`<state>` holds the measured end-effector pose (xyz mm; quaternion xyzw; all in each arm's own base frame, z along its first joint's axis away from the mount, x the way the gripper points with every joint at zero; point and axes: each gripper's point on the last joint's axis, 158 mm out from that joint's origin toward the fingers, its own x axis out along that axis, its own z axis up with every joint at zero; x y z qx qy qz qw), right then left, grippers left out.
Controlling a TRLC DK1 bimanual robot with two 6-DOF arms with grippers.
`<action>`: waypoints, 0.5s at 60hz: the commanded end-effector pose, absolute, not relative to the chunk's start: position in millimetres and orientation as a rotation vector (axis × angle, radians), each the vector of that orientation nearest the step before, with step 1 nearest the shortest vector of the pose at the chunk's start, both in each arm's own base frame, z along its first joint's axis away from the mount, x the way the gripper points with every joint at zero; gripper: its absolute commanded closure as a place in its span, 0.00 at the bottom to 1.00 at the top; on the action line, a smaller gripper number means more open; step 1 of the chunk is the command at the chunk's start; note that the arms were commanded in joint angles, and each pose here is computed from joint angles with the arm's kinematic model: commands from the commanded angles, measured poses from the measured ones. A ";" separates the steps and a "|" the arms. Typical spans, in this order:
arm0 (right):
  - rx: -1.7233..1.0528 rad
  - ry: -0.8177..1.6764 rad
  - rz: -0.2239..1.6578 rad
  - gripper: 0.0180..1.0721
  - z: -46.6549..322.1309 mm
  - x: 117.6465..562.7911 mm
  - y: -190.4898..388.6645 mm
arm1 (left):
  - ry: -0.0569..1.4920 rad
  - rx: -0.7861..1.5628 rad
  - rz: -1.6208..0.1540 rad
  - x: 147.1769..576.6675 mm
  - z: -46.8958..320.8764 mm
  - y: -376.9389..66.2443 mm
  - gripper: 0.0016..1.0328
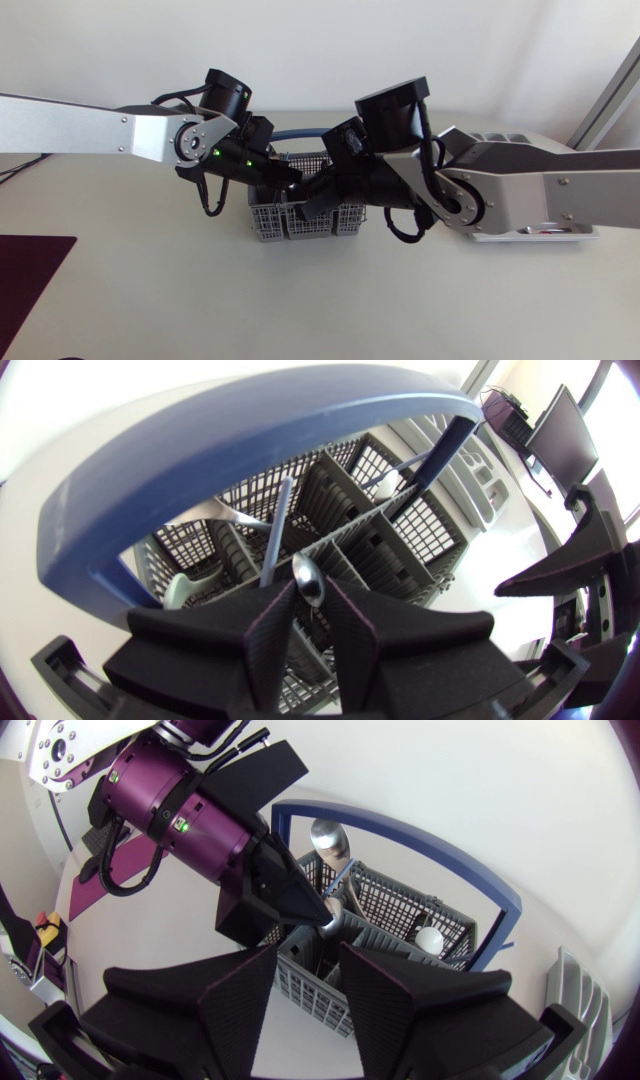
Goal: Sort the cutlery from the basket into the organizer compartments.
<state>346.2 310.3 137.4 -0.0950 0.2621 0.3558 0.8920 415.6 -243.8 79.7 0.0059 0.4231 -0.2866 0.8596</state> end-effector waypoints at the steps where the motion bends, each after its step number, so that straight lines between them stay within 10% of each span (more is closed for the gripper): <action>1: -0.189 0.532 0.747 0.54 138.6 341.2 311.8 | 0.871 0.016 -0.609 421.6 78.8 -254.6 0.83; 30: -0.190 0.533 0.747 0.54 136.4 339.9 310.7 | 0.859 0.062 -0.607 410.4 73.2 -253.9 0.97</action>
